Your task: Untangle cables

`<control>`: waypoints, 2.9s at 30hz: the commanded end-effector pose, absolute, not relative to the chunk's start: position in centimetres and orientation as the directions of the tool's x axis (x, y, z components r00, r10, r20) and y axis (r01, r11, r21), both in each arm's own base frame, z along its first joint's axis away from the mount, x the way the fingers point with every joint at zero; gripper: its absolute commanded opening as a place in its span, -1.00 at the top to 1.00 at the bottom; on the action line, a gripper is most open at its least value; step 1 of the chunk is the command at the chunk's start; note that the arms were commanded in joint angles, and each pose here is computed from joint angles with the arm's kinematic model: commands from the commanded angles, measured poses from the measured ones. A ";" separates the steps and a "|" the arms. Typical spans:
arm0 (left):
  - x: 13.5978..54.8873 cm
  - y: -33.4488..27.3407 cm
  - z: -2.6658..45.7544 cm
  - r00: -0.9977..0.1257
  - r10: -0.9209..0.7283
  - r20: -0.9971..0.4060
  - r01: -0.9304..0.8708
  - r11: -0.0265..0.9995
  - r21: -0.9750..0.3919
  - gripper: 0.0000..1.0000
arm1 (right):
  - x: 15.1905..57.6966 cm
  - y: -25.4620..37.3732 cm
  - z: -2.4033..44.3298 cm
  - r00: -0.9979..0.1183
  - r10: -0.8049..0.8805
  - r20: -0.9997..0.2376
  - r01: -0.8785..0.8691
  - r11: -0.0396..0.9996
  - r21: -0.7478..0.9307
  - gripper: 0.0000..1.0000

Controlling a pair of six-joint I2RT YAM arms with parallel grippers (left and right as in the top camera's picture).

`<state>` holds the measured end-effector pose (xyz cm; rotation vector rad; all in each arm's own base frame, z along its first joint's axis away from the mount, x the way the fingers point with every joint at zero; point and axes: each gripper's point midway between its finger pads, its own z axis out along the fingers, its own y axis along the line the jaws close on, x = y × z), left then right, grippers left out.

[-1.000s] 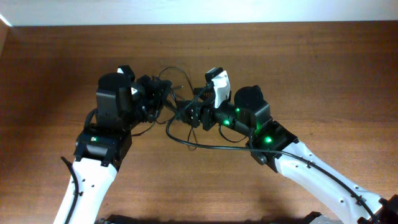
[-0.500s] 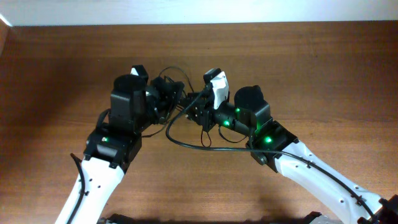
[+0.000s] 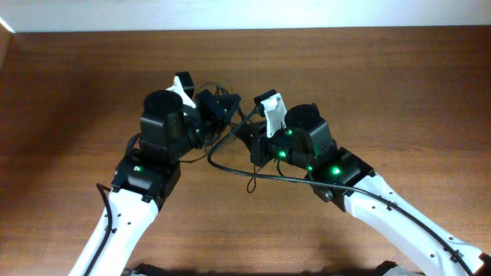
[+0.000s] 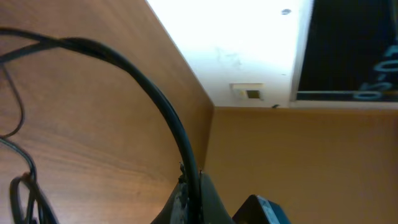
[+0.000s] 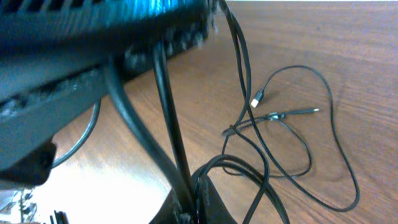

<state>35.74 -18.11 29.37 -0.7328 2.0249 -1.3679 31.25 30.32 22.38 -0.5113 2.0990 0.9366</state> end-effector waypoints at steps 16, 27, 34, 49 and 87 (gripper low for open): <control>39.7 8.4 33.7 0.037 -0.989 -0.144 -0.200 0.134 -0.971 1.00 | 29.2 28.7 16.1 -0.754 -0.139 -0.642 -0.523 0.718 0.459 0.90; 38.8 2.4 33.0 -0.307 -0.950 -0.046 -0.185 0.107 -0.977 1.00 | 31.2 30.0 19.5 -0.658 -0.063 -0.751 -0.582 0.675 0.453 -0.80; 36.9 -1.9 33.9 -0.552 -0.834 0.005 -0.136 0.084 -0.987 1.00 | 32.7 30.1 21.3 -0.590 -0.008 -0.807 -0.591 0.686 0.425 -1.00; 37.2 -8.6 33.5 -0.612 -0.791 0.021 -0.159 0.098 -0.982 1.00 | 30.5 31.7 21.7 -0.421 -0.203 -0.884 -0.804 0.535 0.260 -0.75; 35.0 2.3 22.3 -0.057 -0.959 -0.279 -0.670 0.244 -0.701 0.87 | 32.3 28.6 28.8 -0.296 -0.031 -0.955 -0.785 0.577 0.224 0.92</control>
